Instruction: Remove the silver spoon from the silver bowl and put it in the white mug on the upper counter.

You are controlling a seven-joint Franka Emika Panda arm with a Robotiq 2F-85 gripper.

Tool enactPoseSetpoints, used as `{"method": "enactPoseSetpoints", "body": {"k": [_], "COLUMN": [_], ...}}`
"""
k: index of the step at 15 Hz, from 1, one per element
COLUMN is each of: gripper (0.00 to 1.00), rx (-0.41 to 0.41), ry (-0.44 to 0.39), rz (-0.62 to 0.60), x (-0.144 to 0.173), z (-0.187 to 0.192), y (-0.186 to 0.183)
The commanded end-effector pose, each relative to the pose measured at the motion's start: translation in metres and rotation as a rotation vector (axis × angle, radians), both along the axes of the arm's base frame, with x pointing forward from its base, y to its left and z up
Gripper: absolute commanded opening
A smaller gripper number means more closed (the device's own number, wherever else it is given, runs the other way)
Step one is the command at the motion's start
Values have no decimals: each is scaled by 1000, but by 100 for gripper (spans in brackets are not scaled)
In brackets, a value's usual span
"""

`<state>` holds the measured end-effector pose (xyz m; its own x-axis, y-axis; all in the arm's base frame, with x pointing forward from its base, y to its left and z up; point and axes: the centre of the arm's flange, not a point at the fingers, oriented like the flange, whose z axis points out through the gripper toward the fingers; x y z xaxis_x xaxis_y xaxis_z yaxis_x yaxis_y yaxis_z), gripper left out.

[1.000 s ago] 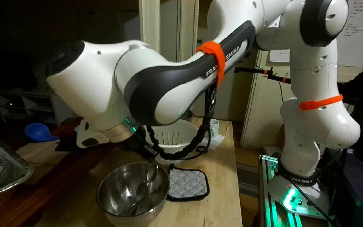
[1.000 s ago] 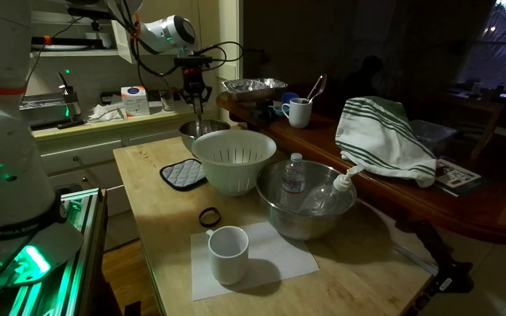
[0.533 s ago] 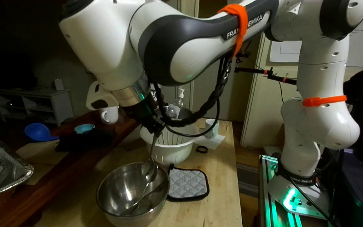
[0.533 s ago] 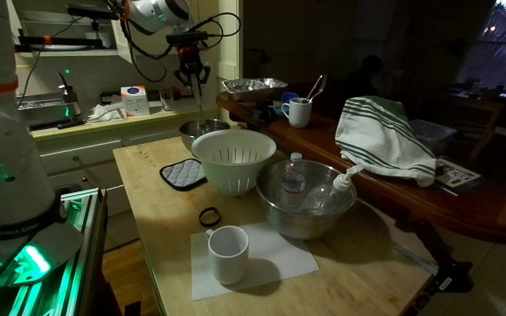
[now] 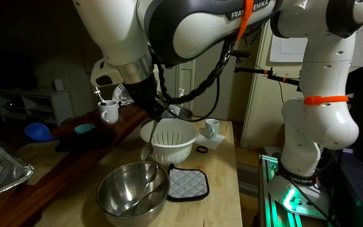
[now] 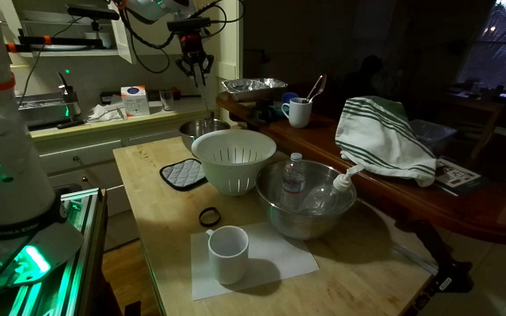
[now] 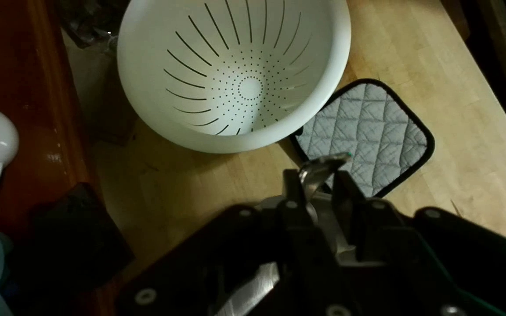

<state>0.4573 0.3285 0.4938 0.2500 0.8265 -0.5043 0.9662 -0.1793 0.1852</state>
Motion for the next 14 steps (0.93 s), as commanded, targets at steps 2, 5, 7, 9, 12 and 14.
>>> {"method": "enactPoseSetpoints", "body": {"k": [2,5,7,9,12,14], "gripper": [23,23,23,6,6,6], "rx": [2,5,4,5,-48,-81], "ry": [-4,-8,-7,-27,-132,-179], "rz": [12,16,17,5,-18,-7], "x": [-2,-3,-3,1,46,67], "z": [13,19,19,22,66,94], "y": [-5,-7,-7,-7,31,35]}}
